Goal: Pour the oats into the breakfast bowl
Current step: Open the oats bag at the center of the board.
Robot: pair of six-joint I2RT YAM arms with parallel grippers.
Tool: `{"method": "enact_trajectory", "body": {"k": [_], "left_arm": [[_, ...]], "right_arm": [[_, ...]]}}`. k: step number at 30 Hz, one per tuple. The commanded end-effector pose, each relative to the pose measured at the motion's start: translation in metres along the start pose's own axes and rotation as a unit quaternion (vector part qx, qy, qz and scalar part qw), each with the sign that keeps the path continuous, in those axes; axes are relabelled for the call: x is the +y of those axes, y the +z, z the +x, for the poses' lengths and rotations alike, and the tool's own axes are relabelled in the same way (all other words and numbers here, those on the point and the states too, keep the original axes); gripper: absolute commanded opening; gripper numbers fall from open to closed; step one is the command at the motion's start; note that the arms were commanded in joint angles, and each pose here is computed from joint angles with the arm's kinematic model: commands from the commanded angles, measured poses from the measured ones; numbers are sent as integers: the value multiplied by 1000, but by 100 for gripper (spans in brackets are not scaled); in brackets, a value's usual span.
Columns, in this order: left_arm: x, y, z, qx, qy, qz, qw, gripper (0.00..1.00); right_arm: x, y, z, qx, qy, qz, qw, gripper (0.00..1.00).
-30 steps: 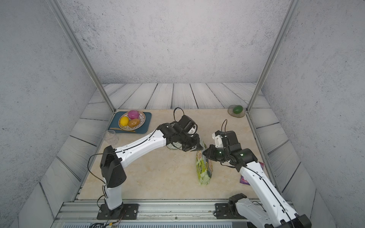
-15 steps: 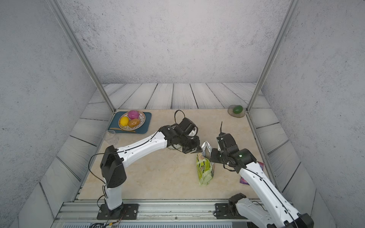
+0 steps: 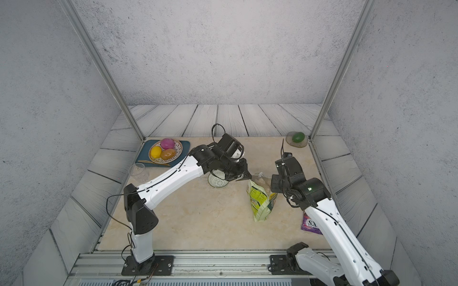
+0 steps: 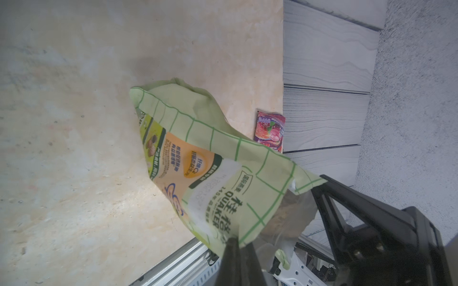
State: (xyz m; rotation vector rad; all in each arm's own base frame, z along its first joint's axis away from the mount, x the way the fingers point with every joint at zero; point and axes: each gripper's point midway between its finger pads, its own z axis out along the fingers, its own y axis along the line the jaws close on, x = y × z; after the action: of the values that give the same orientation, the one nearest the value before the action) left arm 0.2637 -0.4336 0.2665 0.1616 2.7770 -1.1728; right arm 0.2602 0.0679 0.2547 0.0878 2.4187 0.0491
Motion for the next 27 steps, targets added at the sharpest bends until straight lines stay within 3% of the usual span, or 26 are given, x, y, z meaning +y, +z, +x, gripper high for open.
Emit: {"method": "enact_trajectory", "body": {"k": [1,14,20,24,25,27], "left_arm": [[-6,-18,-22,-27,15,7,999,0],[23,-13,-90,-66,20,-20,997,0],[42,4,-98,-50,14,-19,998,0],[42,10,-96,-39,24,-13,999,0],[42,10,-96,-38,27,-12,999,0],[44,11,-95,-35,31,-13,999,0]], "right_arm": [[-6,0,-24,-33,-4,31,999,0],[2,56,-96,-69,26,8,997,0],[3,91,-97,-48,60,-27,997,0],[0,88,-94,-40,78,-47,995,0],[2,84,-93,-42,76,-54,995,8],[4,74,-89,-48,77,-68,994,34]]}}
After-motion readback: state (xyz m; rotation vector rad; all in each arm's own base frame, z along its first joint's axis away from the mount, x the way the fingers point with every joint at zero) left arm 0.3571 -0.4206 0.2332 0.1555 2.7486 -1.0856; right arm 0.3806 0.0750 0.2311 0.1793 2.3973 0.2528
